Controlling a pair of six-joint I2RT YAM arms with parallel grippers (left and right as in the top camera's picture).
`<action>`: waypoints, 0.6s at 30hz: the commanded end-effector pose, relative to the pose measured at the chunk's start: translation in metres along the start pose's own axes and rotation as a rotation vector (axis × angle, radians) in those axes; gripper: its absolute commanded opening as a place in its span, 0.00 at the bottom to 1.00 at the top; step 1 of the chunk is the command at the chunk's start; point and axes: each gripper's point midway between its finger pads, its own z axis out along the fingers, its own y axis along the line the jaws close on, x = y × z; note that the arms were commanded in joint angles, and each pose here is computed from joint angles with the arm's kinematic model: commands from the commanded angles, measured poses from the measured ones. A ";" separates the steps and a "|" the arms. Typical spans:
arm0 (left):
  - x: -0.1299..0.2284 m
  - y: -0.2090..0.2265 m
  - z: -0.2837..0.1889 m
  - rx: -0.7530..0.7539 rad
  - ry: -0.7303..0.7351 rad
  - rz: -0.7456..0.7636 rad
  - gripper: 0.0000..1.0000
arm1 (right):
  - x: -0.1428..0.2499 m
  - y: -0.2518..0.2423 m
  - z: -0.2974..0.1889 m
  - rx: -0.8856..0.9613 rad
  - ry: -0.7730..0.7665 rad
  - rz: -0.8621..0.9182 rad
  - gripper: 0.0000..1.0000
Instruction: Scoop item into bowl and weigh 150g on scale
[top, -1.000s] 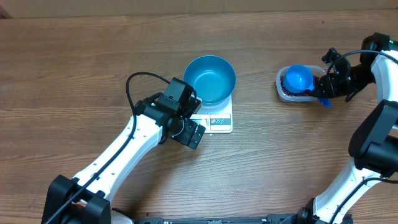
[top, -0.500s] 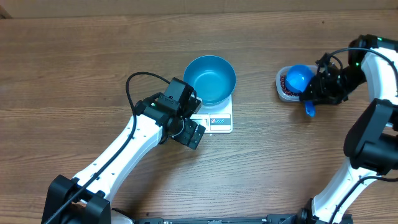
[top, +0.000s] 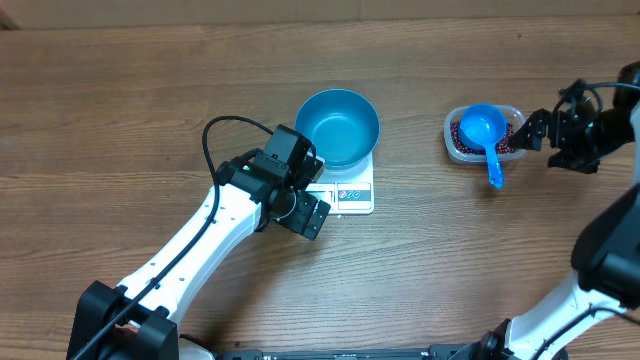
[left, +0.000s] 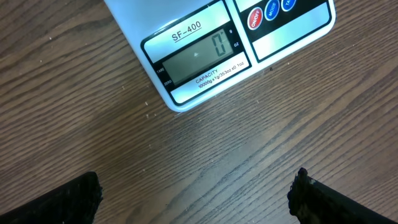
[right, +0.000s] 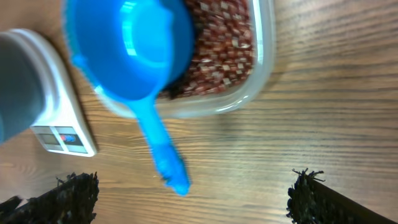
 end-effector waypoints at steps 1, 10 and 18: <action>-0.003 0.001 -0.006 -0.004 -0.023 0.017 1.00 | -0.002 0.031 -0.027 -0.019 -0.097 -0.070 1.00; -0.004 0.001 -0.006 -0.005 -0.024 0.017 0.99 | 0.025 0.010 0.034 0.044 -0.013 -0.004 1.00; -0.003 0.001 -0.006 -0.004 -0.023 0.017 1.00 | 0.026 0.008 0.053 0.008 -0.032 -0.021 0.64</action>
